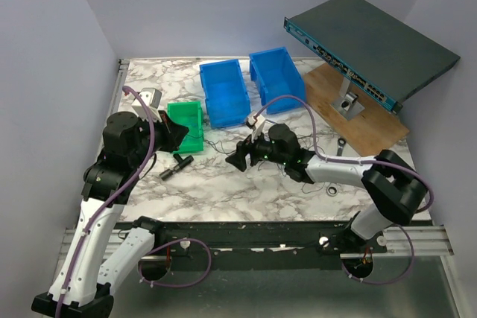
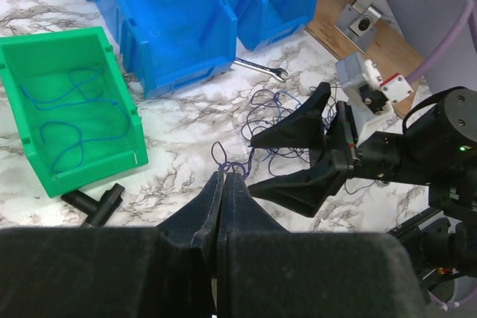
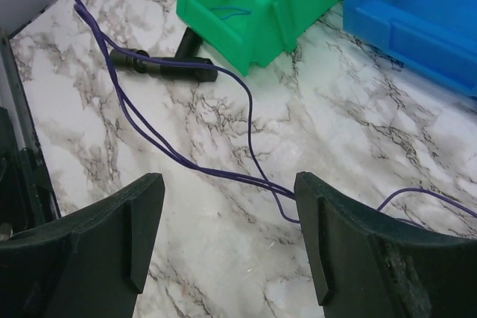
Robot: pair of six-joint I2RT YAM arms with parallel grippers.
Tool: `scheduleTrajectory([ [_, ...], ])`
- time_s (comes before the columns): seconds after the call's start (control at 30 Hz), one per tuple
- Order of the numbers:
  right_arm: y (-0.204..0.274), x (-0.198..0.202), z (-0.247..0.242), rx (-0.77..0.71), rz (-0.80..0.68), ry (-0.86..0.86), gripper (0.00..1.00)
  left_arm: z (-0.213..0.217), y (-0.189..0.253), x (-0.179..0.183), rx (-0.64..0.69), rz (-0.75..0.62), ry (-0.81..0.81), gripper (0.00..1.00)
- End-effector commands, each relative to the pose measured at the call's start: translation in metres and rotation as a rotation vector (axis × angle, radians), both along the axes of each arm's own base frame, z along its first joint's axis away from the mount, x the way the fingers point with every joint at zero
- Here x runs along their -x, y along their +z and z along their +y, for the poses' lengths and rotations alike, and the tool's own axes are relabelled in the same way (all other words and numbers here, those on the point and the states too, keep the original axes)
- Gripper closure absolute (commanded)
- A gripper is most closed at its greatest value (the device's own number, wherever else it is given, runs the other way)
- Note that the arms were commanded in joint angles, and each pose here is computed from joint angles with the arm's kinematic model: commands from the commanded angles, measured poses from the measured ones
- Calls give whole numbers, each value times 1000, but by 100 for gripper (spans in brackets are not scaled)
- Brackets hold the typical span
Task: Untangle the cables
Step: Untie the cable.
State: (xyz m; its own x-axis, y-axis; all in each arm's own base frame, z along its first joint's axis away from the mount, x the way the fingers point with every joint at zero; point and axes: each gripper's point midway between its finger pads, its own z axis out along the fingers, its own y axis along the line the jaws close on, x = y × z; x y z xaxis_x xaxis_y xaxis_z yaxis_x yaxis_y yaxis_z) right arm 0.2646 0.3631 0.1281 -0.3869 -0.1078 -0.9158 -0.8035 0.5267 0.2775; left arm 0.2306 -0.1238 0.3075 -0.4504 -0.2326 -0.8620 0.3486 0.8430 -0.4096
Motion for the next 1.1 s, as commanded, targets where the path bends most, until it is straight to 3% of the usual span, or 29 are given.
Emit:
scheduleTrajectory([
  [0.0,-2,-6,13,20,-84,46,22,-4,20,1,25,-49,-26,100],
  [0.13,-6,-10,24,48,-88,52,28,-6,26,1,41,-55,-31,100],
  [0.5,5,-1,-17,-27,-69,-120,95,19,1,-15,-49,-12,118,100],
  [0.73,4,9,-67,-7,-73,-268,100,53,-17,-25,-155,33,291,100],
  [1.07,-10,-20,-187,63,-82,-921,99,107,-8,-21,-252,15,562,100],
])
